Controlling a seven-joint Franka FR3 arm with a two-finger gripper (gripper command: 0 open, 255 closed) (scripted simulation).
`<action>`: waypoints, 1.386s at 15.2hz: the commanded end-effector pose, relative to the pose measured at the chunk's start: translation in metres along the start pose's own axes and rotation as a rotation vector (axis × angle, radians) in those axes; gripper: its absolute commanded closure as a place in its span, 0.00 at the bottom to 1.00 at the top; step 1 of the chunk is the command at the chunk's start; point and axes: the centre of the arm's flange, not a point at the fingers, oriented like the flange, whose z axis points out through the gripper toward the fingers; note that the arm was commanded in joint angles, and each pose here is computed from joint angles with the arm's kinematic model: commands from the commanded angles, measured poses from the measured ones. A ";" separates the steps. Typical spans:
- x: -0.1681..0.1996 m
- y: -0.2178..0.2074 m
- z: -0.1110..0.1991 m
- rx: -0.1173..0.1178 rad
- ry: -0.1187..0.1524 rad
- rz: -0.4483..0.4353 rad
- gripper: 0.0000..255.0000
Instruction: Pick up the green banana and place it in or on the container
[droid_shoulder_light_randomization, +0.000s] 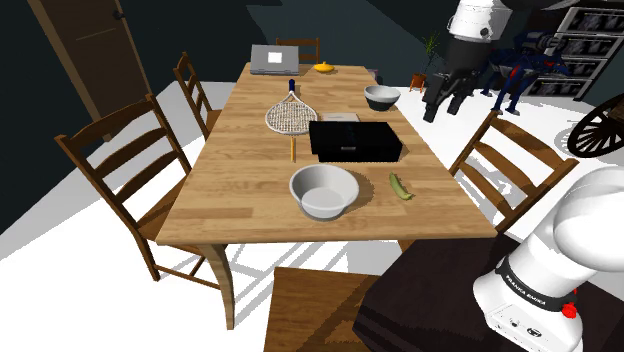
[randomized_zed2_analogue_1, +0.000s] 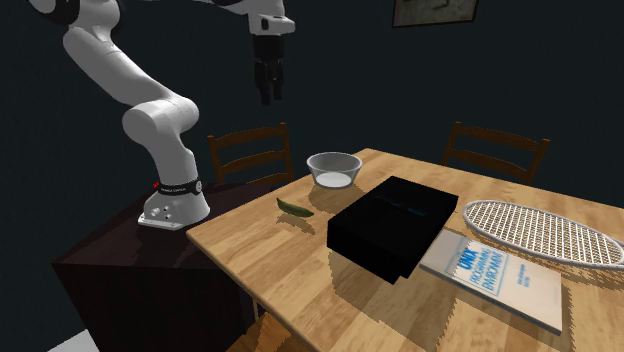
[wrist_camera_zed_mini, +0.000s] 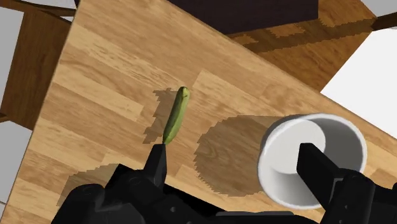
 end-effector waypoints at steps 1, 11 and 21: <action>0.011 0.004 0.026 0.004 -0.006 0.033 0.00; 0.055 0.039 0.149 0.023 -0.048 0.194 0.00; 0.086 0.075 0.265 0.041 -0.087 0.343 0.00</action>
